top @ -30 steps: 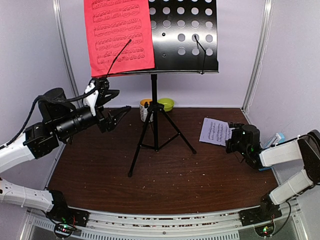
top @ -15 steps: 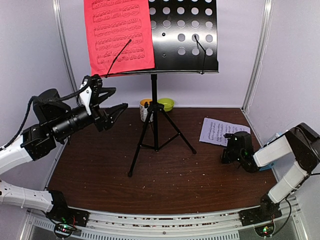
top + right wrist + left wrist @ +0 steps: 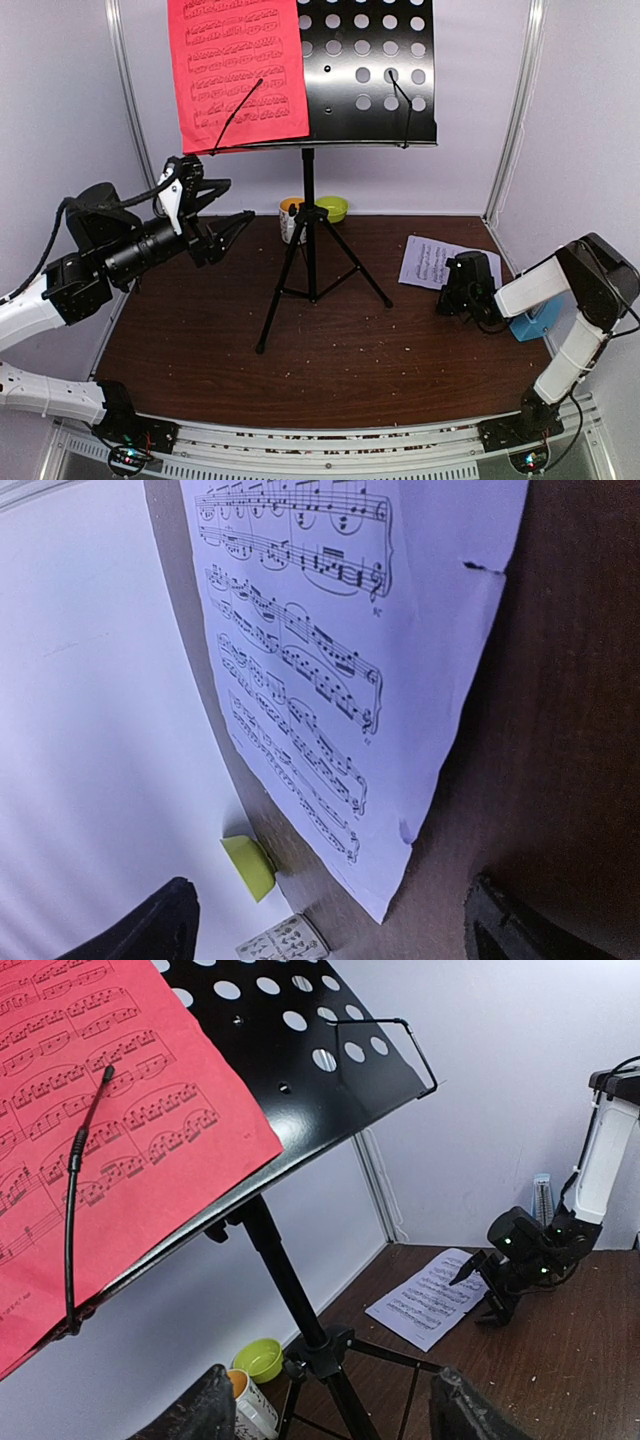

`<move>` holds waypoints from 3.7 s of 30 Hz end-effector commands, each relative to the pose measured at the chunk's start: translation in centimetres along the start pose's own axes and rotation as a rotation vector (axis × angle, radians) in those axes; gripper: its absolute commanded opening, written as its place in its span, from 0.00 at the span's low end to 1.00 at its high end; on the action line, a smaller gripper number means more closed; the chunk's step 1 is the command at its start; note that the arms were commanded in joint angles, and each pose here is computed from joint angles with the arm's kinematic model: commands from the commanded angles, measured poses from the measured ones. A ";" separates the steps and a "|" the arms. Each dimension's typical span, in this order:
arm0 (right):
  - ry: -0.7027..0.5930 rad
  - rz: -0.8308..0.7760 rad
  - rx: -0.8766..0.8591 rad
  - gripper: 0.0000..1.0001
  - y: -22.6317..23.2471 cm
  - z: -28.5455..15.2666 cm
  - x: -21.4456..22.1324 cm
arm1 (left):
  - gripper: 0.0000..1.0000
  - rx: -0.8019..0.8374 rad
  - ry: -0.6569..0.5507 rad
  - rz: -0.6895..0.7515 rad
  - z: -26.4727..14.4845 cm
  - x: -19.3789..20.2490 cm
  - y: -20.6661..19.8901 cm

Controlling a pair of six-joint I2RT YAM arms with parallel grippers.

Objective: Set up the instrument practice props

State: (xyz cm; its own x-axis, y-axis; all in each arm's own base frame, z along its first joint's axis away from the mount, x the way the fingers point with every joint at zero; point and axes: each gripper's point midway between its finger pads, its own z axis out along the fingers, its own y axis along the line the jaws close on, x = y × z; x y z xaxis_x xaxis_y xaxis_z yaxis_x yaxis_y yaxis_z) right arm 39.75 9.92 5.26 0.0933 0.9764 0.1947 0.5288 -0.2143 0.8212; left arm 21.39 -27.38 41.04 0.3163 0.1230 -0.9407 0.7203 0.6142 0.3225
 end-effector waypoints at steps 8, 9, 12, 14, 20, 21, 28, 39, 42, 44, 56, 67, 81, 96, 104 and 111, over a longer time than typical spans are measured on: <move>-0.102 -0.022 0.037 0.70 -1.2 2.9 -1.4 | 0.69 -0.029 -0.024 0.025 -0.3 -0.5 0.4; -0.105 -0.027 0.034 0.65 -1.1 3.1 -1.4 | 0.69 -0.030 -0.023 0.027 -0.3 -0.5 0.5; -0.105 -0.018 0.018 0.44 -1.0 3.8 -1.5 | 0.69 -0.034 -0.020 0.036 -0.3 -0.5 0.6; -0.088 0.003 -0.006 0.25 -0.8 4.4 -1.4 | 0.69 -0.037 -0.020 0.040 -0.3 -0.5 0.6; -0.052 0.006 -0.054 0.00 -0.1 5.7 -1.3 | 0.69 -0.036 -0.012 0.051 -0.2 -0.4 0.7; -0.054 -0.007 -0.064 0.00 0.2 5.6 -1.3 | 0.69 -0.035 -0.010 0.051 -0.2 -0.4 0.6; -0.021 -0.128 -0.220 0.00 5.2 3.5 0.0 | 0.69 -0.025 -0.004 0.050 0.1 -0.3 0.5; 0.050 -0.310 -0.370 0.00 9.1 -3.4 1.7 | 0.70 -0.022 -0.016 0.031 0.1 -0.7 0.5; 0.097 -0.388 -0.383 0.00 9.0 -5.6 2.7 | 0.71 -0.008 -0.003 0.031 0.1 -0.5 0.3; 0.127 -0.450 -0.406 0.00 9.2 -7.5 3.3 | 0.71 0.003 0.009 0.035 0.1 -0.2 0.1; 0.239 -1.101 -0.525 0.00 9.2 -18.7 5.6 | 0.74 0.098 0.045 0.056 0.5 1.0 -2.0; 0.706 -1.379 -0.639 0.00 5.5 -25.5 10.9 | 0.75 0.265 0.053 0.155 1.5 2.0 -6.4; 1.198 -1.761 -0.691 0.00 -0.7 -34.3 15.8 | 0.75 0.396 0.090 0.287 1.2 3.5 -10.8; 1.406 -2.008 -0.691 0.00 -3.6 -38.2 17.5 | 0.75 0.439 0.127 0.456 1.1 3.9 -13.6; 1.443 -2.054 -0.700 0.00 -4.0 -39.0 17.9 | 0.75 0.450 0.126 0.476 1.0 3.8 -14.0; 1.460 -2.134 -0.681 0.00 -4.4 -39.6 18.2 | 0.78 0.467 0.125 0.497 0.8 3.4 -14.0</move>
State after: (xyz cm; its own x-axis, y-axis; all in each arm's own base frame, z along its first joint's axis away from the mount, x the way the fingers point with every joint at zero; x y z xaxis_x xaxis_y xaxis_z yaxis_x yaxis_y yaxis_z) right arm 5.81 27.54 25.81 -0.3336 -0.5917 -0.7339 -0.9398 0.1480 0.3079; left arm 12.99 -36.17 31.01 0.5926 0.4386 -0.6757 0.7358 0.0465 0.6756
